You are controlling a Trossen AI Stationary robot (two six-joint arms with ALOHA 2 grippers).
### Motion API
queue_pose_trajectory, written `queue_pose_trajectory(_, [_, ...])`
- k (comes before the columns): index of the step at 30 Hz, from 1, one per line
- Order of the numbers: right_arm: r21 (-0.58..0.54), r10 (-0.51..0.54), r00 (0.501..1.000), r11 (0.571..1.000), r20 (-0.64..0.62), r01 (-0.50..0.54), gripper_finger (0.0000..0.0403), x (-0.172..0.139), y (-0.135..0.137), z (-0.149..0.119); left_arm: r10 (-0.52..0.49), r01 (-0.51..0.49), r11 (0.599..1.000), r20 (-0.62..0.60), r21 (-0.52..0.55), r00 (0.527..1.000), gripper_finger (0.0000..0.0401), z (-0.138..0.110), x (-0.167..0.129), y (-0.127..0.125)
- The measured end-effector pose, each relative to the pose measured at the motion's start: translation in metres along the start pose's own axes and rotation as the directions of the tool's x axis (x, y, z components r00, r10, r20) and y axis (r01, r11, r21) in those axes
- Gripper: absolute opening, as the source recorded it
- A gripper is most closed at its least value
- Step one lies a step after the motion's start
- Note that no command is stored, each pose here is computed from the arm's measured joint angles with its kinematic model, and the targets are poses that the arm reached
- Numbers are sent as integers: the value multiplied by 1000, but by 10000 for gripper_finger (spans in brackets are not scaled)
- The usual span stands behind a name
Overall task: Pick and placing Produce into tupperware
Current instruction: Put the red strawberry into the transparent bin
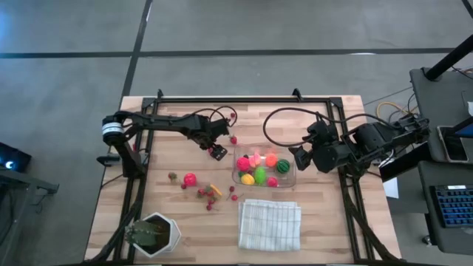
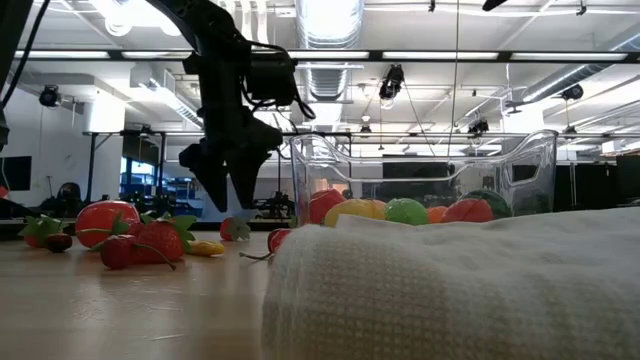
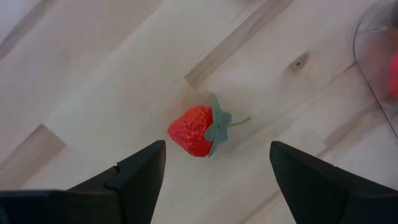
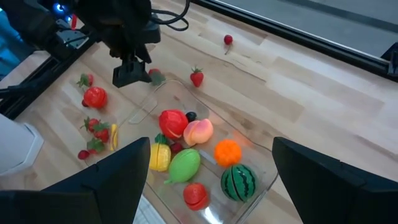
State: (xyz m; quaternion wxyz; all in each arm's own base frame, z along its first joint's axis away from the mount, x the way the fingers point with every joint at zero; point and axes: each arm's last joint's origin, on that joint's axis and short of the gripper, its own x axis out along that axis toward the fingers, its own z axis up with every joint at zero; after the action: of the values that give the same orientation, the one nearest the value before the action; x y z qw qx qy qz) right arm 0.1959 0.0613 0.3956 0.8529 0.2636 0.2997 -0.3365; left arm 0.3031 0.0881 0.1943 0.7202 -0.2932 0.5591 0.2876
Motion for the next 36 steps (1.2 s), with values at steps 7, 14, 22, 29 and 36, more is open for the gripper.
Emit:
queue_pose_trajectory(7, [-1, -1, 1000, 1000, 0, 1, 329, 0, 0, 0, -38, 38, 999, 59, -3, 998, 273, 2, 8, -1])
queue_pose_trajectory(14, [-1, 0, 1000, 1000, 0, 0, 329, 0, 0, 0, -22, 23, 999, 38, -38, 999, 273, -5, 16, 3])
queue_pose_trajectory(22, [-3, 0, 1000, 1000, 0, 0, 329, 0, 0, 0, 19, -16, 998, 53, -59, 998, 273, -5, 29, 4])
queue_pose_trajectory(29, [-3, 0, 1000, 1000, 0, 0, 329, 0, 0, 0, 12, -11, 998, 2, -56, 1000, 273, -6, 40, 3])
queue_pose_trajectory(36, [-7, 0, 1000, 1000, 0, 0, 329, 0, 0, 0, 9, -8, 998, 6, -55, 1000, 273, -6, 39, 3])
